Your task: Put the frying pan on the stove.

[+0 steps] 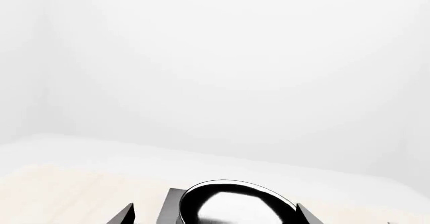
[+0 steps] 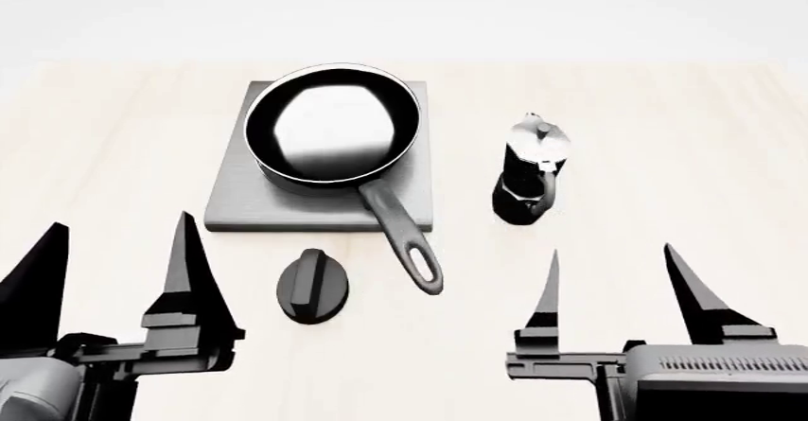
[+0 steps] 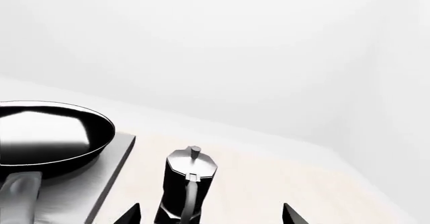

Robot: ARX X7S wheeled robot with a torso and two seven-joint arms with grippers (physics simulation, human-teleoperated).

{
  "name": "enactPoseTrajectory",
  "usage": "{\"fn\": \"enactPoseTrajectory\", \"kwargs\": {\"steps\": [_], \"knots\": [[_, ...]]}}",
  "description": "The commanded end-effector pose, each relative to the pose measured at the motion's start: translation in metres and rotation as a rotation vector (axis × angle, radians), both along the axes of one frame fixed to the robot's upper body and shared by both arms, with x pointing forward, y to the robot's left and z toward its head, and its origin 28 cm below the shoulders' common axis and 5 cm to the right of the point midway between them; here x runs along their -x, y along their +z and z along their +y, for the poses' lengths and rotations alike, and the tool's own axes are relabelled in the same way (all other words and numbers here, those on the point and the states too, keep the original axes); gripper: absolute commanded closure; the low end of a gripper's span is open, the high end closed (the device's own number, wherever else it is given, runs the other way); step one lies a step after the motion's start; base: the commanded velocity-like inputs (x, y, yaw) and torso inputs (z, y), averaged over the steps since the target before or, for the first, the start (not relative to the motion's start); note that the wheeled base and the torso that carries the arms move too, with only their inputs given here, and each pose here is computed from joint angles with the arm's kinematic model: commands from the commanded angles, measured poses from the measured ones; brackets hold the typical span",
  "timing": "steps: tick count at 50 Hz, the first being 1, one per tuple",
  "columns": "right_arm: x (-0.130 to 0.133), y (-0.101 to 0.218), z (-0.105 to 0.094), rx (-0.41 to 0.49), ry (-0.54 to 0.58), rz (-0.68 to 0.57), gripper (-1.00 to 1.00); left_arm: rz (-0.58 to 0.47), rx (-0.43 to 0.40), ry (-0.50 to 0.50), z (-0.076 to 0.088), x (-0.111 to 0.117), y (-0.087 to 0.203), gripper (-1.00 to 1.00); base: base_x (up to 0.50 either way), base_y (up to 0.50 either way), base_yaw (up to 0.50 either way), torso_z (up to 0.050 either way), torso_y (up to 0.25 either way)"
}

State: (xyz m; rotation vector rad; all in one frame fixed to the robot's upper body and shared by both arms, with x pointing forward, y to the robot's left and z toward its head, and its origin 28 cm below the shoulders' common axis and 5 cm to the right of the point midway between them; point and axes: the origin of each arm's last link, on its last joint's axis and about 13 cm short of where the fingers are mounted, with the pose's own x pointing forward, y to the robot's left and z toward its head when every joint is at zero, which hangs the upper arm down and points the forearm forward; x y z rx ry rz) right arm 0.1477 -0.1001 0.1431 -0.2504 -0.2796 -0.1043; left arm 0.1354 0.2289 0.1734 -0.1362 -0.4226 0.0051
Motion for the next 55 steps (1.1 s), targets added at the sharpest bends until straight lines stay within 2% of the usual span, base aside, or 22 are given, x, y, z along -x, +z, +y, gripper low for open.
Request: {"fn": "enactPoseTrajectory", "kwargs": {"steps": [1,30,55], "knots": [[0.003,0.006,-0.011,-0.024,-0.048,-0.021,-1.0,0.003,-0.006,0.029,0.006,0.002,0.001,-1.0,0.0,0.0,0.0,0.0,0.0],[0.015,0.019,-0.039,-0.069,-0.181,-0.069,-1.0,-0.024,0.032,0.166,0.036,0.014,0.006,-1.0,0.0,0.0,0.0,0.0,0.0],[0.038,0.036,-0.07,-0.133,-0.336,-0.131,-1.0,-0.051,0.078,0.295,0.063,0.032,0.012,-1.0,0.0,0.0,0.0,0.0,0.0]]}}
